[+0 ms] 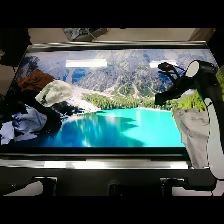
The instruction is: Fold the shirts.
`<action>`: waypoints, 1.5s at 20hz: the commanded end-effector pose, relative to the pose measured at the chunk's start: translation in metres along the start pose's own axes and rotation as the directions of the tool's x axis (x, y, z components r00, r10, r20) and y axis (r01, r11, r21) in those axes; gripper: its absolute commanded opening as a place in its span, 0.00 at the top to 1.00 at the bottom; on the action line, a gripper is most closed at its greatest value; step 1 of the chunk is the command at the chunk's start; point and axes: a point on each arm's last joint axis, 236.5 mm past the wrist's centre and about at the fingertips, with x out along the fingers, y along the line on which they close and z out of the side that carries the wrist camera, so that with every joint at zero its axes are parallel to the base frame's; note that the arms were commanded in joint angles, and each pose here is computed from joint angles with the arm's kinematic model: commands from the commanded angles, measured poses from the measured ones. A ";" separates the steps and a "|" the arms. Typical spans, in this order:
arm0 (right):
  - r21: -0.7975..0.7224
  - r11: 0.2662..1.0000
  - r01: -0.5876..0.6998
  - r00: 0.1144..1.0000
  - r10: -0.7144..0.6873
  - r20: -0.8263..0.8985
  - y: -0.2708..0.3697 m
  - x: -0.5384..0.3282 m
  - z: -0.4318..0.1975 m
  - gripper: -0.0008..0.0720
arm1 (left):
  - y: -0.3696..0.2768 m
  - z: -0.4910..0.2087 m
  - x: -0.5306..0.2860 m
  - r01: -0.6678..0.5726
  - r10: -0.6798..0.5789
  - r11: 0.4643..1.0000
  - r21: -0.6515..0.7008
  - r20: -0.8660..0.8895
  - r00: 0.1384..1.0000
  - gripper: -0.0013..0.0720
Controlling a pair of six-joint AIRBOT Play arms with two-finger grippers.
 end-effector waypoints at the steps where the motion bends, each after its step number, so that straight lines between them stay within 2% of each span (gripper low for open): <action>1: -0.025 0.999 -0.040 0.999 0.041 0.032 0.010 0.000 0.008 0.03 | 0.002 -0.005 0.044 0.020 -0.024 0.998 -0.055 -0.084 0.996 0.00; 4: -0.041 0.998 -0.041 0.999 0.042 0.030 0.010 0.000 0.007 0.03 | -0.019 -0.009 0.078 0.090 -0.099 0.994 -0.067 -0.145 0.984 0.00; 6: -0.040 0.998 -0.042 0.999 0.043 0.029 0.010 0.000 0.007 0.03 | -0.021 -0.022 0.094 0.094 -0.097 0.995 -0.027 -0.215 0.972 0.00; 7: -0.040 0.998 -0.044 0.999 0.045 0.026 0.011 0.000 0.006 0.03 | -0.019 -0.029 0.098 0.089 -0.092 0.996 -0.022 -0.247 0.965 0.13; 8: -0.040 0.998 -0.046 0.999 0.047 0.024 0.011 0.000 0.006 0.03 | -0.018 -0.030 0.099 0.089 -0.092 0.996 -0.023 -0.255 0.963 0.43; 9: -0.039 0.998 -0.051 0.998 0.052 0.022 0.012 0.000 0.005 0.03 | -0.019 -0.028 0.095 0.100 -0.097 0.995 -0.002 -0.248 0.964 0.82; 10: -0.038 0.998 -0.054 0.998 0.055 0.018 0.013 0.000 0.004 0.03 | -0.022 -0.023 0.086 0.123 -0.111 0.992 0.041 -0.230 0.967 0.94; 12: -0.039 0.998 -0.058 0.998 0.059 0.009 0.014 0.000 0.002 0.03 | -0.033 0.005 0.050 0.175 -0.166 0.982 0.067 -0.124 0.978 0.94; 14: -0.042 0.998 -0.053 0.998 0.054 0.017 0.014 -0.004 0.003 0.06 | -0.059 0.039 -0.017 0.280 -0.286 0.956 0.090 0.070 0.956 0.94; 15: -0.045 0.998 -0.047 0.998 0.049 0.027 0.015 -0.009 0.004 0.06 | -0.075 0.050 -0.059 0.342 -0.357 0.933 0.107 0.179 0.917 0.94; 17: -0.051 0.998 -0.029 0.998 0.032 0.060 0.017 -0.025 0.006 0.08 | -0.111 0.049 -0.156 0.469 -0.506 0.862 0.190 0.365 0.782 0.94; 19: -0.063 0.998 -0.002 0.995 0.009 0.104 0.021 -0.047 0.008 0.08 | -0.146 0.016 -0.234 0.554 -0.636 0.771 0.314 0.418 0.648 0.94; 22: -0.081 0.996 0.033 0.987 -0.020 0.162 0.031 -0.084 0.005 0.08 | -0.198 -0.058 -0.311 0.625 -0.792 0.611 0.487 0.356 0.496 0.94; 26: -0.094 0.984 0.149 0.961 -0.122 0.249 0.035 -0.141 -0.007 0.08 | -0.282 -0.130 -0.381 0.731 -0.947 0.322 0.602 0.215 0.240 0.94; 27: -0.093 0.978 0.186 0.951 -0.156 0.265 0.035 -0.156 -0.013 0.08 | -0.302 -0.142 -0.388 0.749 -0.963 0.268 0.606 0.187 0.193 0.94; 28: -0.090 0.970 0.224 0.942 -0.192 0.276 0.034 -0.169 -0.019 0.08 | -0.323 -0.154 -0.385 0.776 -0.973 0.231 0.588 0.148 0.177 0.94; 30: -0.082 0.951 0.299 0.923 -0.266 0.279 0.030 -0.192 -0.036 0.08 | -0.367 -0.181 -0.349 0.795 -0.969 0.224 0.564 0.042 0.243 0.94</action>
